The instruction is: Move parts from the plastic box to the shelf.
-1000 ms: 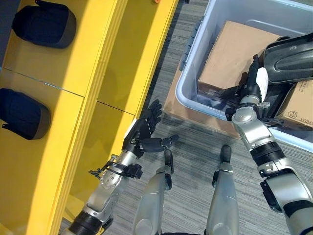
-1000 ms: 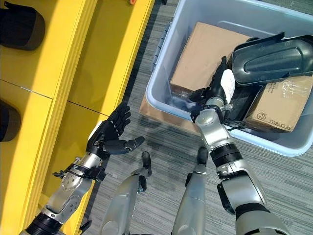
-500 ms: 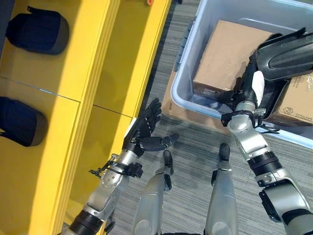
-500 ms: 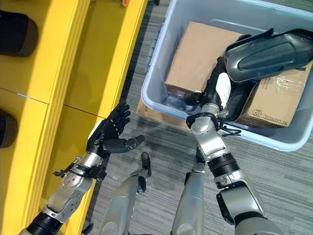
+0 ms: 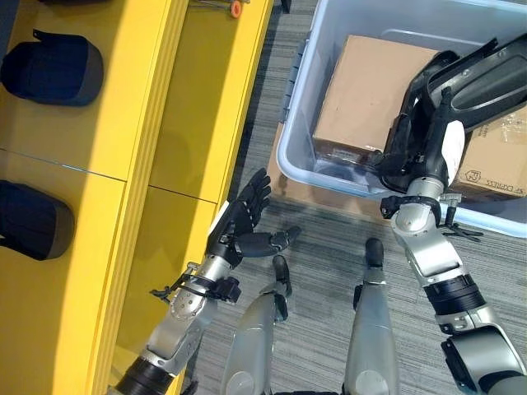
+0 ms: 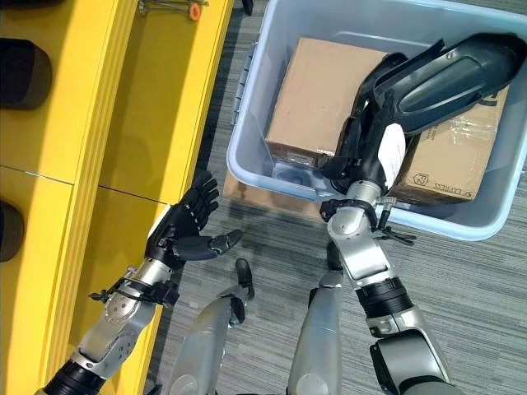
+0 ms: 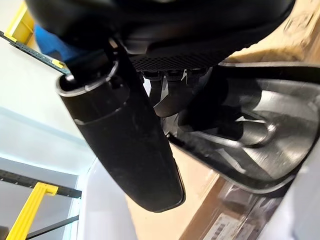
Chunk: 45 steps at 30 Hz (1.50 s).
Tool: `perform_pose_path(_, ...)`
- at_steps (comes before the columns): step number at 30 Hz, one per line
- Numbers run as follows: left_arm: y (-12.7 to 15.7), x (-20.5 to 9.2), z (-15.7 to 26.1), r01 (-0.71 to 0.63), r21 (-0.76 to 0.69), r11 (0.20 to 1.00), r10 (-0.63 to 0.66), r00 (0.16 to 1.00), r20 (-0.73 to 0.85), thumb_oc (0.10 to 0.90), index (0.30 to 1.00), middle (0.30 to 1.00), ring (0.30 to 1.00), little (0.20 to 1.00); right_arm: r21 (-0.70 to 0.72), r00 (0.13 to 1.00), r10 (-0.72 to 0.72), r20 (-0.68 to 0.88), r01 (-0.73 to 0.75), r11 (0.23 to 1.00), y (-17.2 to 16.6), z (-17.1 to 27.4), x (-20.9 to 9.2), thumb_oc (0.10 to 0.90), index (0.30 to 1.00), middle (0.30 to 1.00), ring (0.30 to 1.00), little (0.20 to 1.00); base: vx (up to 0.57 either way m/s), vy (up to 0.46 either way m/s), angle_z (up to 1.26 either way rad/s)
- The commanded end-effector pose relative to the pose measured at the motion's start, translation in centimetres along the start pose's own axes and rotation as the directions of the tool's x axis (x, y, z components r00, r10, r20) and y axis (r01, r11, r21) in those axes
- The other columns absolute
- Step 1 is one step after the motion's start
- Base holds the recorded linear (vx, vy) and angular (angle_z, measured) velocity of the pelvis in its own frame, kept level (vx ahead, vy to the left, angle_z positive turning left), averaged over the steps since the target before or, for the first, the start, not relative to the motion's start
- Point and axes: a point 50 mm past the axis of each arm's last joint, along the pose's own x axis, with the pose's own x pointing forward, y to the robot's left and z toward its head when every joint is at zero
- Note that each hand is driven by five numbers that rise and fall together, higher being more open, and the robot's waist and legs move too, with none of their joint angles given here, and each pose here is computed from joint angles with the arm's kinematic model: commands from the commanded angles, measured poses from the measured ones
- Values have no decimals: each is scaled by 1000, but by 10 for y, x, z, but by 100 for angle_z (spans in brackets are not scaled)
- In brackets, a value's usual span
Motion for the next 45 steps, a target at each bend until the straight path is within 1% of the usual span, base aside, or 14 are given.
perform_pose_path(1, -14, -6, 47, 40, -21, 999, -33, 967, 255, 900, 1000, 1000, 1000, 1000, 162, 933, -259, 249, 223, 961, -48, 65, 17, 900, 1000, 1000, 1000, 1000, 4, 7, -7)
perform_pose_path(3, -13, -6, 47, 40, -22, 999, -33, 967, 254, 900, 1000, 1000, 1000, 1000, 156, 934, -279, 223, 249, 956, -54, 63, 21, 900, 1000, 1000, 1000, 1000, 4, 9, -7)
perform_pose_path(4, -12, -7, 48, 41, -24, 999, -33, 967, 254, 900, 1000, 1000, 1000, 1000, 170, 923, -322, 211, 290, 942, -62, 63, 25, 900, 1000, 1000, 1000, 1000, 5, 7, -4)
perform_pose_path(8, -9, -9, 48, 41, -24, 999, -34, 969, 244, 900, 1000, 1000, 1000, 1000, 178, 916, -347, 201, 314, 933, -79, 60, 32, 900, 1000, 1000, 1000, 1000, 0, 0, 0)
perform_pose_path(18, -9, -12, 51, 36, -26, 999, -28, 968, 250, 900, 1000, 1000, 1000, 1000, 134, 925, -318, 210, 295, 946, -82, 53, 26, 900, 1000, 1000, 1000, 1000, 0, 0, 0)
perform_pose_path(22, -7, -14, 53, 32, -20, 999, -26, 968, 251, 900, 1000, 1000, 1000, 1000, 101, 917, -304, 257, 287, 952, -81, 50, 17, 900, 1000, 1000, 1000, 1000, 0, 0, 0)
perform_pose_path(25, -6, -15, 55, 25, -18, 1000, -19, 966, 258, 900, 1000, 1000, 1000, 1000, 101, 884, -312, 349, 295, 950, -85, 58, 9, 900, 1000, 1000, 1000, 1000, 0, 0, 0)
perform_pose_path(29, -7, -14, 57, 19, -21, 1000, -13, 965, 263, 900, 1000, 1000, 1000, 1000, 92, 802, -327, 499, 326, 941, -90, 85, -5, 900, 1000, 1000, 1000, 1000, -1, 9, -7)
perform_pose_path(31, -7, -14, 58, 20, -25, 999, -13, 965, 263, 900, 1000, 1000, 1000, 1000, 90, 791, -320, 522, 322, 943, -90, 91, -6, 900, 1000, 1000, 1000, 1000, -15, 4, -10)
perform_pose_path(34, -6, -13, 59, 33, -20, 999, -27, 965, 259, 900, 1000, 1000, 1000, 1000, 93, 779, -258, 571, 251, 964, -85, 108, -7, 900, 1000, 1000, 1000, 1000, -18, -11, -7)
perform_pose_path(38, -5, -14, 59, 43, -14, 999, -38, 966, 255, 900, 1000, 1000, 1000, 1000, 71, 788, -183, 588, 175, 982, -78, 114, -8, 900, 1000, 1000, 1000, 1000, -25, -39, 1)
perform_pose_path(39, -4, -13, 60, 52, -3, 999, -49, 966, 255, 900, 1000, 1000, 1000, 1000, 52, 790, -131, 599, 124, 991, -71, 118, -9, 900, 1000, 1000, 1000, 1000, -19, -42, 2)
perform_pose_path(42, -5, -13, 58, 65, -1, 998, -62, 966, 250, 900, 1000, 1000, 1000, 1000, 22, 771, -98, 629, 108, 994, -63, 123, -11, 900, 1000, 1000, 1000, 1000, -6, -40, 2)
perform_pose_path(45, -5, -11, 59, 71, 3, 997, -70, 967, 247, 900, 1000, 1000, 1000, 1000, 13, 738, -108, 667, 134, 991, -61, 130, -14, 900, 1000, 1000, 1000, 1000, -6, -14, 1)
